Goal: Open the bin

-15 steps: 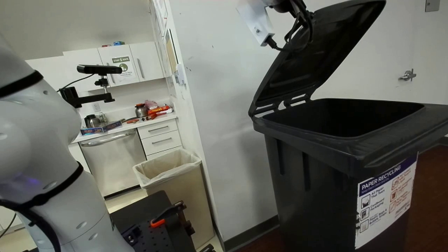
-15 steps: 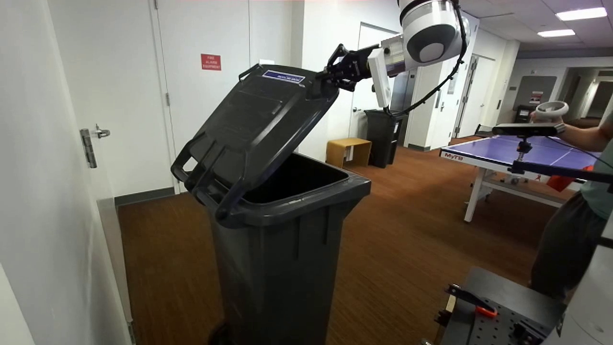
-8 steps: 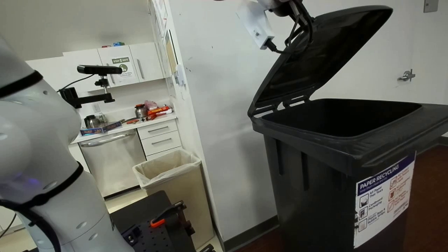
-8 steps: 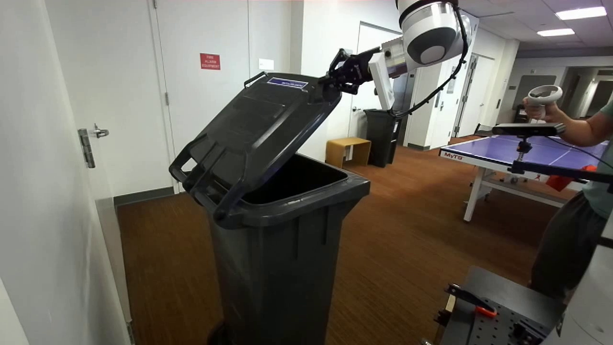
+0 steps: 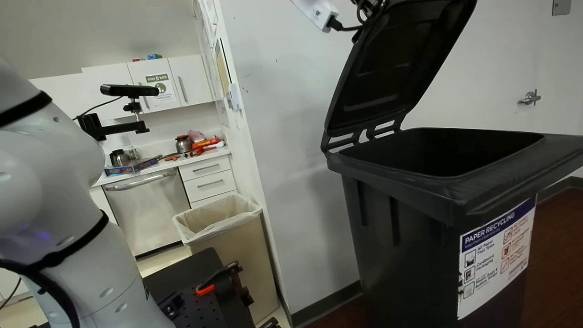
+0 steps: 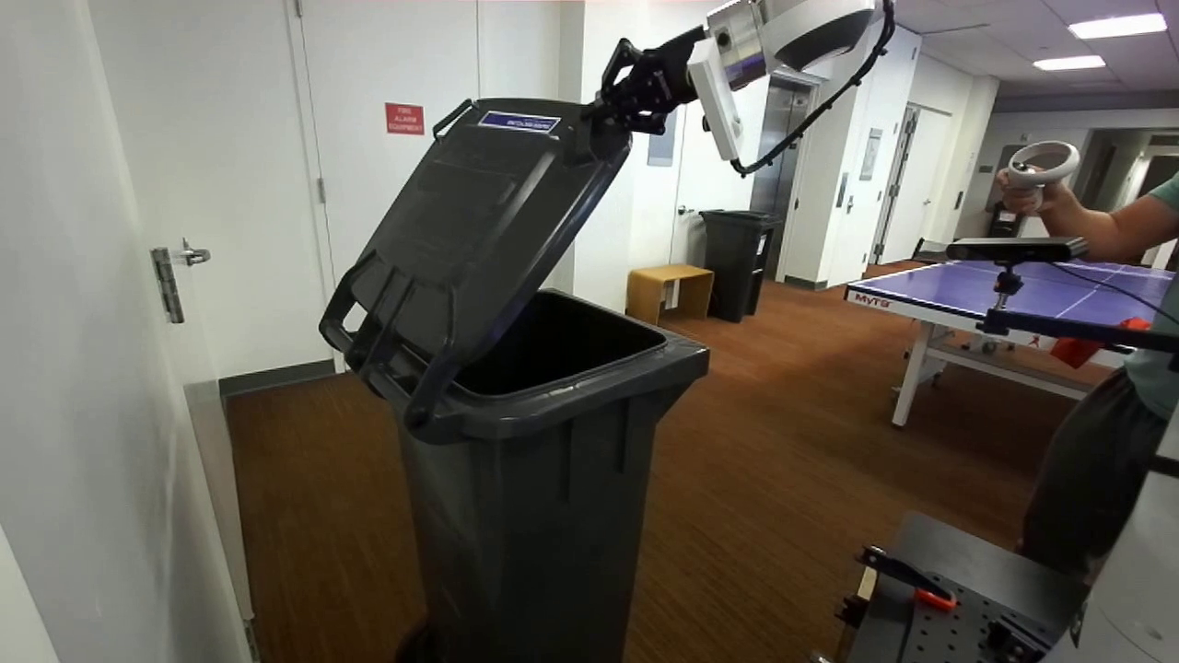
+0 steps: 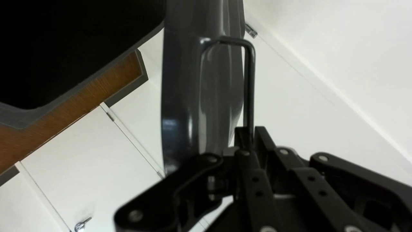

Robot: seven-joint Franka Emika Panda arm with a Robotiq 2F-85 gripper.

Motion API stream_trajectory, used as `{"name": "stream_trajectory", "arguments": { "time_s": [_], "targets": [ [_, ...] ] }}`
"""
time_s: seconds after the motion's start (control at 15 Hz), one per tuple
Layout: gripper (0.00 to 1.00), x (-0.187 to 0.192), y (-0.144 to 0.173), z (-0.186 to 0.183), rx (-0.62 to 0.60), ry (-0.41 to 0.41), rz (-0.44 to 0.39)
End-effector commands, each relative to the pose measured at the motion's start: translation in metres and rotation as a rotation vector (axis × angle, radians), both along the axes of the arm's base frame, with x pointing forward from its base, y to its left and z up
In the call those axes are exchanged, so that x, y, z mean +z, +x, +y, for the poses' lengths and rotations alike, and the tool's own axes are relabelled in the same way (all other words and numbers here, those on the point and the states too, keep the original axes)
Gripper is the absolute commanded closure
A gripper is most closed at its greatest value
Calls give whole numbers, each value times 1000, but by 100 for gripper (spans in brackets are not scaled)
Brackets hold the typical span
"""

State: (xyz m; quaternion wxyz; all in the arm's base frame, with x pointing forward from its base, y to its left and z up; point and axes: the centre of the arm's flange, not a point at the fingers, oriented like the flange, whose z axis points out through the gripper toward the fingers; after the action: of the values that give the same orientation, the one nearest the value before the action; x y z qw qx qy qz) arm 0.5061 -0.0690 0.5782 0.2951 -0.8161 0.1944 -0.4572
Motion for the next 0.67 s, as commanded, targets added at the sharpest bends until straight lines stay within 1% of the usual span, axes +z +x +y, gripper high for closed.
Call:
{"name": "stream_trajectory", "arguments": {
  "time_s": [0.0, 0.33, 0.6],
  "targets": [
    [97, 39, 19, 48, 79, -41, 14],
    [97, 69, 29, 96, 129, -187, 41],
    [97, 89, 32, 128, 149, -334, 60]
  ]
}}
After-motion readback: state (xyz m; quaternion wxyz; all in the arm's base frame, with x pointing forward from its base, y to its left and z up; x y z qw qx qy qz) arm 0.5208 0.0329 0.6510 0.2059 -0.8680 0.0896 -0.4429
